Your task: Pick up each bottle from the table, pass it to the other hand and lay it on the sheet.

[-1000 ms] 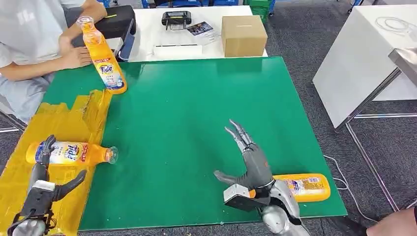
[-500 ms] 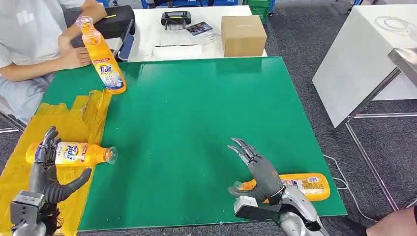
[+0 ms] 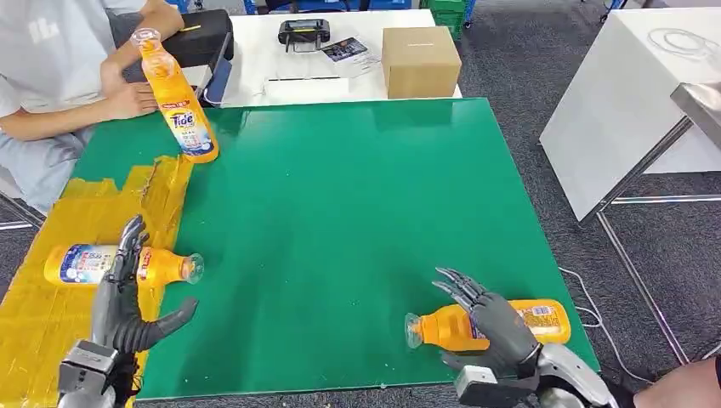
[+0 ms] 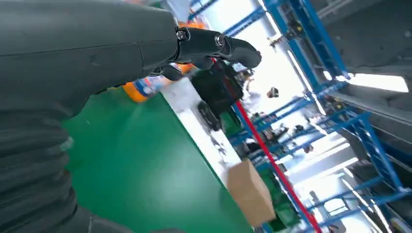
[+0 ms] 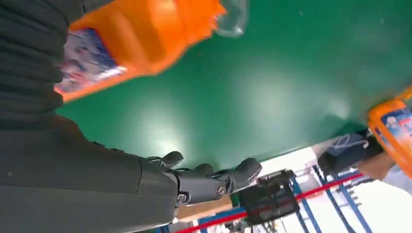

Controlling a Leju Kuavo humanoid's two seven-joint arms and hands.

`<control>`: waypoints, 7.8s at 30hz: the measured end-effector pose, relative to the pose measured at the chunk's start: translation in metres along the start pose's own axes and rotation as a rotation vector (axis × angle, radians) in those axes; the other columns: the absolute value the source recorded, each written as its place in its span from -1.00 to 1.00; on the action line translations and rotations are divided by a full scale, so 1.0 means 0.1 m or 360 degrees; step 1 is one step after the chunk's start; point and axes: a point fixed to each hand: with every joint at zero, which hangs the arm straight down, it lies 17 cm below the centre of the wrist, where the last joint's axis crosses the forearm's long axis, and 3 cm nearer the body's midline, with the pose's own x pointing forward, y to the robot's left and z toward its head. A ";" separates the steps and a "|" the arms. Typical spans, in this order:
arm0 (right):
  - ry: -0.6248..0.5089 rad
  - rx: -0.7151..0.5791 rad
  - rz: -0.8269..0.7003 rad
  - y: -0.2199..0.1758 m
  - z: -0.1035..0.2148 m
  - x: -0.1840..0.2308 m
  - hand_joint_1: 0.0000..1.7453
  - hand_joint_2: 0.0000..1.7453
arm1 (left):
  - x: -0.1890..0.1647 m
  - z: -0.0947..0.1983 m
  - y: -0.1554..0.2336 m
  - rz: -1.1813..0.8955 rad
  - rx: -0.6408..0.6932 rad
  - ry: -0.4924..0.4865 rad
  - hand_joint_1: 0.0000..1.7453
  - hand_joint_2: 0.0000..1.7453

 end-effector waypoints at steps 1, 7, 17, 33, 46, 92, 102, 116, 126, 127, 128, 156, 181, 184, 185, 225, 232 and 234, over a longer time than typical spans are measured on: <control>0.0005 0.0004 0.0008 -0.01 0.04 -0.02 -1.00 1.00 | 0.02 -0.01 -0.03 0.0009 -0.0006 -0.0007 -1.00 1.00; 0.0021 0.0017 0.0038 -0.07 0.15 -0.07 -1.00 1.00 | 0.09 -0.04 -0.11 0.0034 -0.0027 -0.0036 -1.00 1.00; 0.0258 0.0076 0.0252 -0.17 0.46 -0.47 -1.00 1.00 | 0.18 -0.06 -0.22 0.0032 -0.0039 -0.0073 -1.00 1.00; 0.0608 0.0194 0.0501 -0.28 0.79 -1.08 -1.00 1.00 | 0.24 -0.06 -0.33 0.0073 -0.0074 -0.0093 -1.00 1.00; 0.0817 0.0352 0.0581 -0.15 0.95 -1.60 -0.66 1.00 | 0.30 -0.13 -0.40 0.0114 -0.0105 -0.0130 -1.00 1.00; 0.0294 -0.1241 -0.0076 -1.17 -0.34 -0.01 0.90 1.00 | -0.32 -0.13 -1.68 0.0827 -0.0535 0.0445 -1.00 1.00; 0.0214 -0.1182 -0.0272 -0.99 -0.67 0.22 0.90 1.00 | -0.37 -0.25 -1.73 0.0961 -0.0520 0.0488 -1.00 1.00; 0.0130 -0.0701 -0.0697 0.11 -1.61 0.61 0.90 1.00 | -0.10 -0.58 -1.75 0.1133 -0.0526 0.0359 -1.00 1.00; 0.0139 -0.0535 -0.0753 0.49 -1.78 0.69 0.90 1.00 | 0.02 -0.60 -1.84 0.1164 -0.0580 0.0310 -1.00 1.00; 0.0139 -0.0527 -0.0753 0.51 -1.78 0.69 0.90 1.00 | 0.03 -0.60 -1.85 0.1166 -0.0585 0.0309 -1.00 1.00; 0.0139 -0.0517 -0.0754 0.53 -1.79 0.70 0.90 1.00 | 0.03 -0.60 -1.86 0.1166 -0.0590 0.0309 -1.00 1.00; 0.0122 -0.0409 -0.0736 0.75 -1.83 0.80 0.92 1.00 | 0.00 -0.59 -2.09 0.1126 -0.0670 0.0321 1.00 1.00; 0.0026 -0.0509 -0.0790 0.65 -1.83 0.98 -0.94 1.00 | -0.07 -0.62 -2.07 0.1114 -0.0606 0.0356 1.00 1.00; 0.0022 -0.0516 -0.0791 0.64 -1.83 0.99 -1.00 1.00 | -0.08 -0.62 -2.07 0.1113 -0.0603 0.0357 1.00 1.00; 0.0021 -0.0516 -0.0791 0.64 -1.83 0.99 -1.00 1.00 | -0.08 -0.62 -2.07 0.1113 -0.0603 0.0357 1.00 1.00; -0.0358 -0.1196 -0.1124 -0.82 -1.19 1.27 -1.00 1.00 | -2.58 0.57 0.85 -0.2343 -0.0974 0.0523 1.00 1.00; -0.0353 -0.1187 -0.1109 -0.81 -1.17 1.24 -1.00 1.00 | -2.57 0.65 0.94 -0.2293 -0.0943 0.0555 1.00 1.00; -0.0351 -0.1186 -0.1109 -0.80 -1.17 1.23 -1.00 1.00 | -2.57 0.66 0.95 -0.2290 -0.0934 0.0565 1.00 1.00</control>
